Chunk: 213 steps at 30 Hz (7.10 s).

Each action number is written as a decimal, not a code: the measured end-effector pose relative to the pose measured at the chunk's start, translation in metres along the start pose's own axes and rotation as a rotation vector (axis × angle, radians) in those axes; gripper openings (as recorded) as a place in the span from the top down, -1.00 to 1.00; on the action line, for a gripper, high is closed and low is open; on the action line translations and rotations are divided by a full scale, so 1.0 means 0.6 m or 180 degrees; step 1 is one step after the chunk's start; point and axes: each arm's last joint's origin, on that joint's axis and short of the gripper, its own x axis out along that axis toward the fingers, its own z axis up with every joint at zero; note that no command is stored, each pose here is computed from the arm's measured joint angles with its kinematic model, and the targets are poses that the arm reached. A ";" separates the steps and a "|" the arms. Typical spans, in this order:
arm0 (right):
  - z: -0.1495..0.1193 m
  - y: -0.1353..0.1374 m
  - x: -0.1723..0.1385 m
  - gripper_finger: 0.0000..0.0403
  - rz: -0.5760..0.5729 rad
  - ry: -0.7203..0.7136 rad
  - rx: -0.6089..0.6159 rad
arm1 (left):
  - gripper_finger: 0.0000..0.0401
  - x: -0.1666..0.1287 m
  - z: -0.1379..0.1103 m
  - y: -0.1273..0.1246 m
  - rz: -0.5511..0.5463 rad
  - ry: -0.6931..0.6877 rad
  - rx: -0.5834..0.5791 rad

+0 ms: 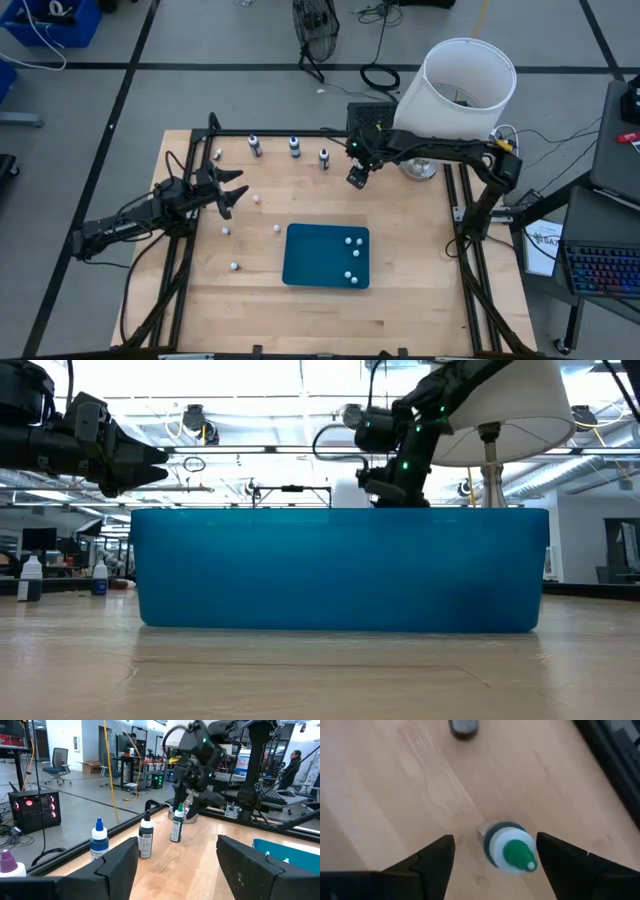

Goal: Pick & Place food coloring
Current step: Put the large green food coloring bottle into the blue bin, then put the large purple food coloring bottle into the blue bin

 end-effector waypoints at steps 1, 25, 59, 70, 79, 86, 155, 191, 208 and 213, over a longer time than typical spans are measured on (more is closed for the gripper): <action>0.000 -0.001 0.007 -0.31 -0.0007 0.0033 0.0003 | -0.34 0.000 0.000 0.000 -0.0001 -0.0001 0.0000; -0.003 -0.001 0.024 0.37 -0.0037 0.0136 -0.0234 | -0.34 0.000 0.000 0.000 0.0000 0.0000 -0.0001; -0.104 0.353 -0.090 0.37 0.0615 -0.0486 -0.1771 | -0.34 0.000 0.000 0.000 -0.0001 -0.0001 0.0000; -0.095 0.345 -0.024 0.37 0.0437 -0.0192 -0.1806 | -0.34 0.000 0.000 0.000 0.0000 0.0000 -0.0001; -0.095 0.347 -0.037 0.07 0.0491 -0.0303 -0.1731 | -0.34 0.000 0.000 0.000 -0.0001 -0.0001 0.0000; -0.095 0.352 -0.063 -0.38 0.0589 -0.0445 -0.1515 | -0.34 0.000 0.000 0.000 -0.0003 -0.0004 -0.0003; -0.437 0.025 -0.107 -0.34 0.1195 -0.3476 -0.0816 | -0.34 0.017 0.117 0.012 0.2202 0.1528 -0.0770; -0.430 0.025 -0.119 -0.36 0.1262 -0.3783 -0.0691 | -0.28 0.174 0.010 0.215 0.3380 0.3802 -0.0913; -0.429 0.025 -0.122 -0.35 0.1271 -0.3812 -0.0682 | 0.98 0.208 0.083 0.223 0.4133 0.4052 -0.0740; -0.429 0.024 -0.122 -0.35 0.1272 -0.3814 -0.0681 | 0.98 0.258 0.096 0.247 0.3840 0.3559 -0.0723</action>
